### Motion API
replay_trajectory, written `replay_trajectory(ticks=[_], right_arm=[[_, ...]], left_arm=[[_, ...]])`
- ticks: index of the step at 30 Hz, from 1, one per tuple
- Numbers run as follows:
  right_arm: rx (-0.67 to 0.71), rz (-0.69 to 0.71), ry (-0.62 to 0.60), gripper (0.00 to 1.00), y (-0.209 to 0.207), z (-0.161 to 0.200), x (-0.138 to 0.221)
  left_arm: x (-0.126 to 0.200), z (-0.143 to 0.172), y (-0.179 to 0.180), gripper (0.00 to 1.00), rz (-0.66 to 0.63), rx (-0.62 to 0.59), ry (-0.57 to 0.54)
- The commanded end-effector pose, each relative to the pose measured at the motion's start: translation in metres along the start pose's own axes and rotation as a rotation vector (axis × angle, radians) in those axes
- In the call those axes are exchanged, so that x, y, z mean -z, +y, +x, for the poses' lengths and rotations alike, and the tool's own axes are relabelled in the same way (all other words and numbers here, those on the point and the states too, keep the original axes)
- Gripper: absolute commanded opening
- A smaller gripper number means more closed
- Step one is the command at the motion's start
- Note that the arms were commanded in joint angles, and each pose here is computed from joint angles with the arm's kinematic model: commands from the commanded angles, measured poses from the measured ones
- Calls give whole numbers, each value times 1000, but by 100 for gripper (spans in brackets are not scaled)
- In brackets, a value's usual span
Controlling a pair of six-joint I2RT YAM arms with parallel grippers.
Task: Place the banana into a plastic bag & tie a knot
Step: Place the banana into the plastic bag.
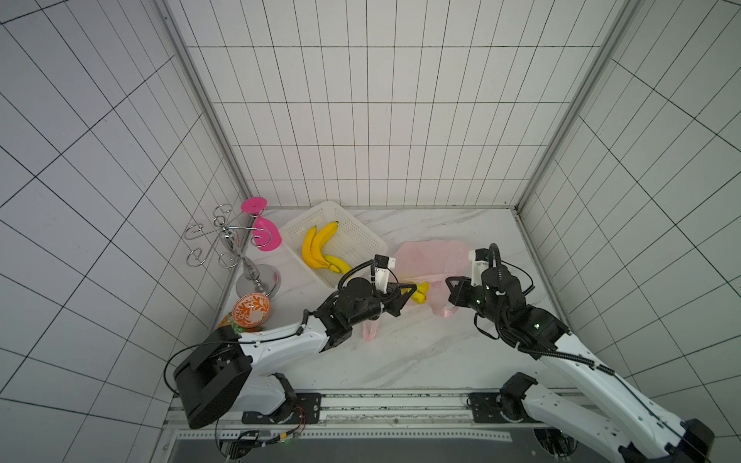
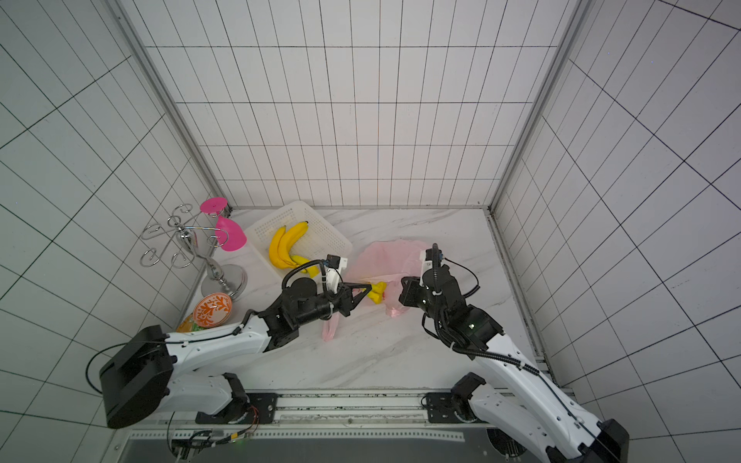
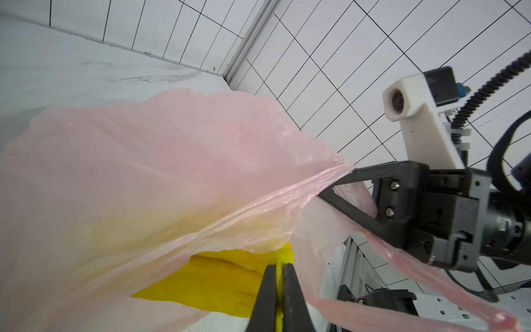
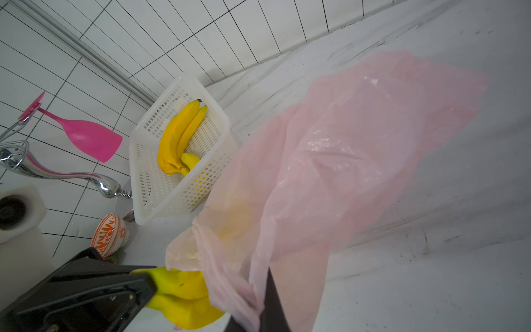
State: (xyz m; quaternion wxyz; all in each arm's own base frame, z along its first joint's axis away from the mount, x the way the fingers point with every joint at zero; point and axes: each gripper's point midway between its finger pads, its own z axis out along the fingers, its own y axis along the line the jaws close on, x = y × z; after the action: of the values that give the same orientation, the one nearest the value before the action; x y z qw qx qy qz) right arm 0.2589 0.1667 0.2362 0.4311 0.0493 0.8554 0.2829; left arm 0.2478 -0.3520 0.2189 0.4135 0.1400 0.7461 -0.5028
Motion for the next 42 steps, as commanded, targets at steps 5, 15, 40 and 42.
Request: replay_trajectory(ticks=[5,15,40,42], right_arm=[[-71,-134,-33,0,36,-26,16],[-96,-34,89,0,-8,32,5],[-172,87,-6,0,-40,37,15],[-169,106,-27,0,-41,31,16]], left_arm=[[-18,-49,42,0,-254,-107,-217],[-78,-103,75,0,-300,-49,-201],[-146,-46,45,50,-247,-134,134],[-129,-48,35,58,-237,-132,142]])
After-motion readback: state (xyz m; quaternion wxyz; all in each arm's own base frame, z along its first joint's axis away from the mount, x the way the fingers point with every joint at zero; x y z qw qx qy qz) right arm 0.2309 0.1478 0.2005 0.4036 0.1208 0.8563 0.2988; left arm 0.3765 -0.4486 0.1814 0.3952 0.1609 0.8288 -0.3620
